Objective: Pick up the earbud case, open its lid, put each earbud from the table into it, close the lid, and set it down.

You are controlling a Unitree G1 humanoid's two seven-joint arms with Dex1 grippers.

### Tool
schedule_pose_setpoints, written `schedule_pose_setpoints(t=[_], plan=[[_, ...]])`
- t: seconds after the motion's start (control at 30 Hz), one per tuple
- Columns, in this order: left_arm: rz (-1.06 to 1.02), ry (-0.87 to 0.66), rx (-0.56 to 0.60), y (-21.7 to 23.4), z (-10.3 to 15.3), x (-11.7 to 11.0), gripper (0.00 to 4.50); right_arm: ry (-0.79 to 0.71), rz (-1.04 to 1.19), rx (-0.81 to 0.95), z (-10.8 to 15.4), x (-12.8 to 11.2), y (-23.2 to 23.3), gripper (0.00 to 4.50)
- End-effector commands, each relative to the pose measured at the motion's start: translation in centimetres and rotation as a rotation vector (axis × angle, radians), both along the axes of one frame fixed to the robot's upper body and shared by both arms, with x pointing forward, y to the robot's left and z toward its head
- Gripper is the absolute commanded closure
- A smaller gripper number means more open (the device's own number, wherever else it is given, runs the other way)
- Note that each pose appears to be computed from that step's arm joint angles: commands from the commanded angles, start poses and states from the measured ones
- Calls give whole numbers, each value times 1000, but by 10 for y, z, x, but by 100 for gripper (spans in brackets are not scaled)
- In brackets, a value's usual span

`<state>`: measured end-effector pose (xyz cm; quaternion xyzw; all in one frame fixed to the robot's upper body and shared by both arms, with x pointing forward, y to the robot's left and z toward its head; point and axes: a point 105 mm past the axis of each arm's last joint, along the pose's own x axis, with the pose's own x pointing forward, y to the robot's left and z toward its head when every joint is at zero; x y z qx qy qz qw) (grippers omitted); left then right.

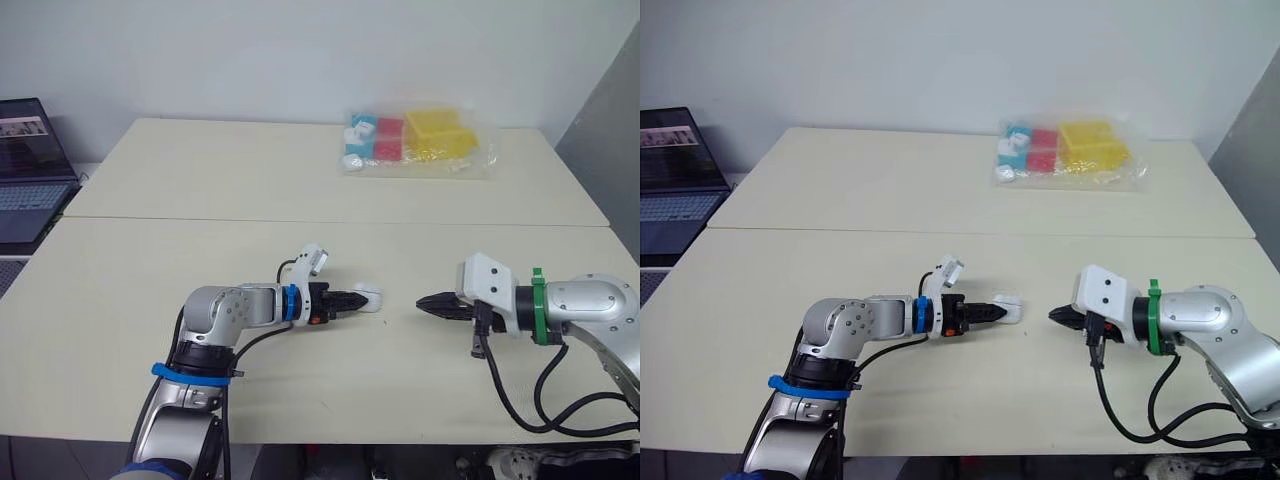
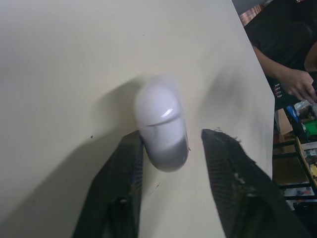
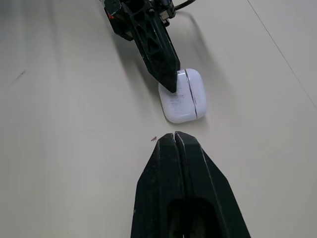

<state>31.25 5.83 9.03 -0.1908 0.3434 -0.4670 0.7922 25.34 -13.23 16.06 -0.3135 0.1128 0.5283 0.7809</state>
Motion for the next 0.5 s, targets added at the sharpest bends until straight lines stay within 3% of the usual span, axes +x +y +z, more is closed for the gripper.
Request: schedule_pose_setpoints(t=[0.03, 0.17, 0.27, 0.4, 0.5], plan=[[5, -25, 35, 15, 3, 0, 149, -22, 35, 6, 4, -3, 5, 450], [-14, -154, 189, 53, 1, -6, 19, -10, 47, 13, 5, -3, 5, 450], [-77, -302, 326, 83, 1, -17, 0, -16, 59, 20, 8, -1, 5, 414], [-165, -477, 428, 104, 8, -28, 0, -22, 76, 18, 12, 0, 3, 287], [-253, -627, 392, 112, 30, -46, 0, -10, 90, -2, 15, -1, -4, 176]])
